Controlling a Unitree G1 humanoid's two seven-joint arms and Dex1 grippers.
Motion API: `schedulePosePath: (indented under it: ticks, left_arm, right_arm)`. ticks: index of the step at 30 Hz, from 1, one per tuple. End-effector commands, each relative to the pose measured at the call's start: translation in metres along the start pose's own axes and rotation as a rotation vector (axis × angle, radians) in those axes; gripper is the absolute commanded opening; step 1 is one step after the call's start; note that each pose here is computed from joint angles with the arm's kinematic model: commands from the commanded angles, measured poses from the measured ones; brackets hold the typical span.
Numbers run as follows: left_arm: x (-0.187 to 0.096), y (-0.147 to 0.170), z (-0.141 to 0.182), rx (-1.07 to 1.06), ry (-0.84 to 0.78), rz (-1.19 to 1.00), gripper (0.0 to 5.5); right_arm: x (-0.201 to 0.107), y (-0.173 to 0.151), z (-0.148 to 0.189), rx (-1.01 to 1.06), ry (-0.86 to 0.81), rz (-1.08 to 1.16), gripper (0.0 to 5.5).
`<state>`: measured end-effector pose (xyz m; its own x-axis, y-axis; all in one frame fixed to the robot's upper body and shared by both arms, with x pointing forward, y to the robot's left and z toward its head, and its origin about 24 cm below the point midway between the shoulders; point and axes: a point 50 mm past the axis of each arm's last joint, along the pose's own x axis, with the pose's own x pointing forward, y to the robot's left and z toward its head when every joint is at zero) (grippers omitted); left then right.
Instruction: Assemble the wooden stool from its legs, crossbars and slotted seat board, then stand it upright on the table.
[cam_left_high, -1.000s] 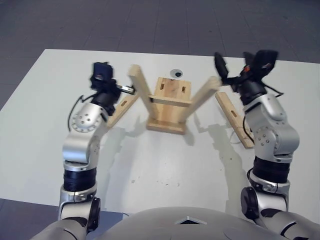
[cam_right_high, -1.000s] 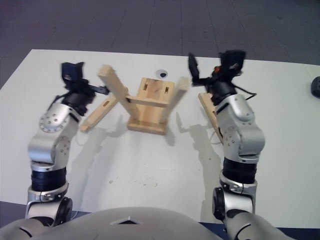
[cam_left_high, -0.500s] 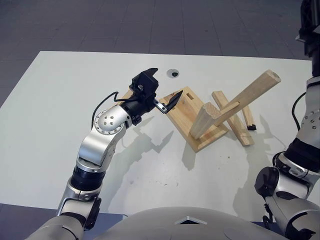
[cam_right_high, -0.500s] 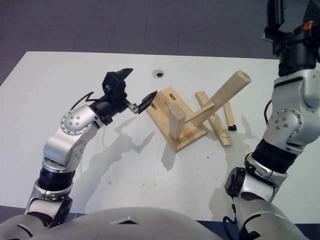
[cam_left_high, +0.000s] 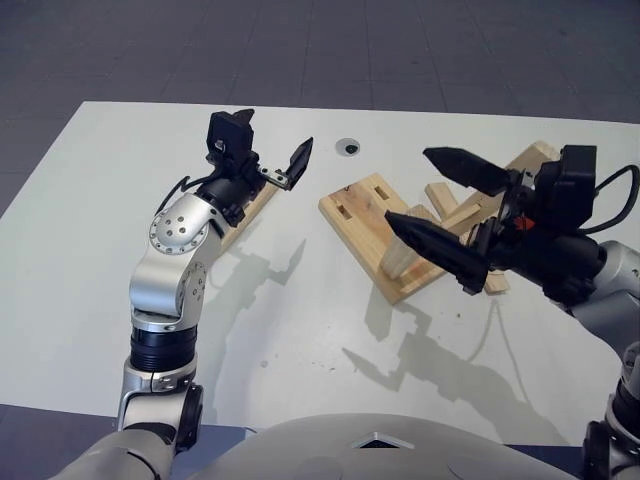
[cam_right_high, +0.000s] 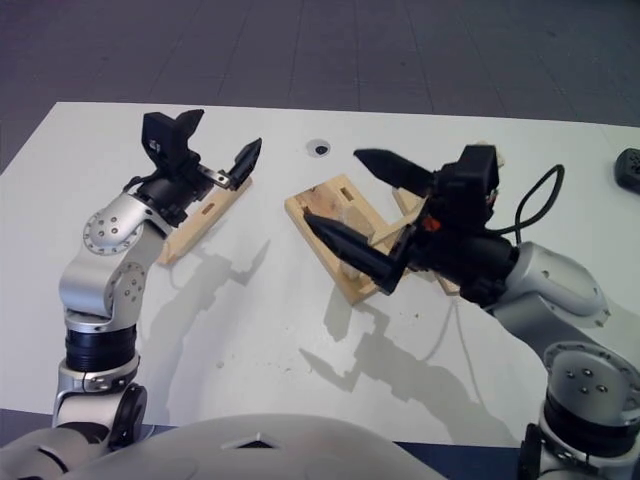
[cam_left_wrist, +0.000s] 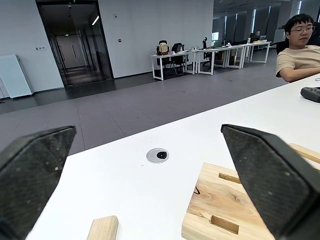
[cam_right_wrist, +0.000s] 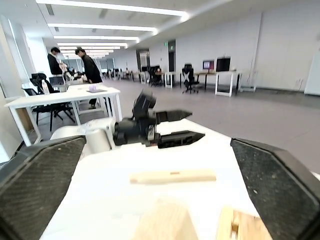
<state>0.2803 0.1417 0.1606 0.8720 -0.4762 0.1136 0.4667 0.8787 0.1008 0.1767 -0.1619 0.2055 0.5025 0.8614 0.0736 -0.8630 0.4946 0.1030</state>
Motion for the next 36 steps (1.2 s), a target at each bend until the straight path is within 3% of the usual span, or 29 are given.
schedulePosePath:
  ticks: [1,15,23,31,36]
  left_arm:
    - [-0.003,-0.003,-0.003,0.010,0.013,0.008,5.40]
    - [-0.003,-0.008,-0.010,0.015,0.032,-0.003,5.40]
    - [-0.002,-0.008,-0.012,0.019,0.039,-0.004,5.40]
    - [0.003,-0.007,-0.015,0.026,0.049,-0.021,5.40]
    - [0.005,-0.009,-0.018,0.013,0.056,-0.038,5.40]
  right_arm:
    - [-0.006,-0.004,-0.015,0.005,0.098,-0.062,5.15]
    - [-0.019,-0.014,-0.015,-0.126,0.183,-0.148,2.90]
    - [-0.016,-0.030,-0.014,-0.211,0.244,-0.048,1.65]
    - [-0.013,-0.066,-0.021,-0.213,0.345,0.185,1.07]
    - [-0.006,-0.102,-0.015,-0.410,0.408,0.166,1.05]
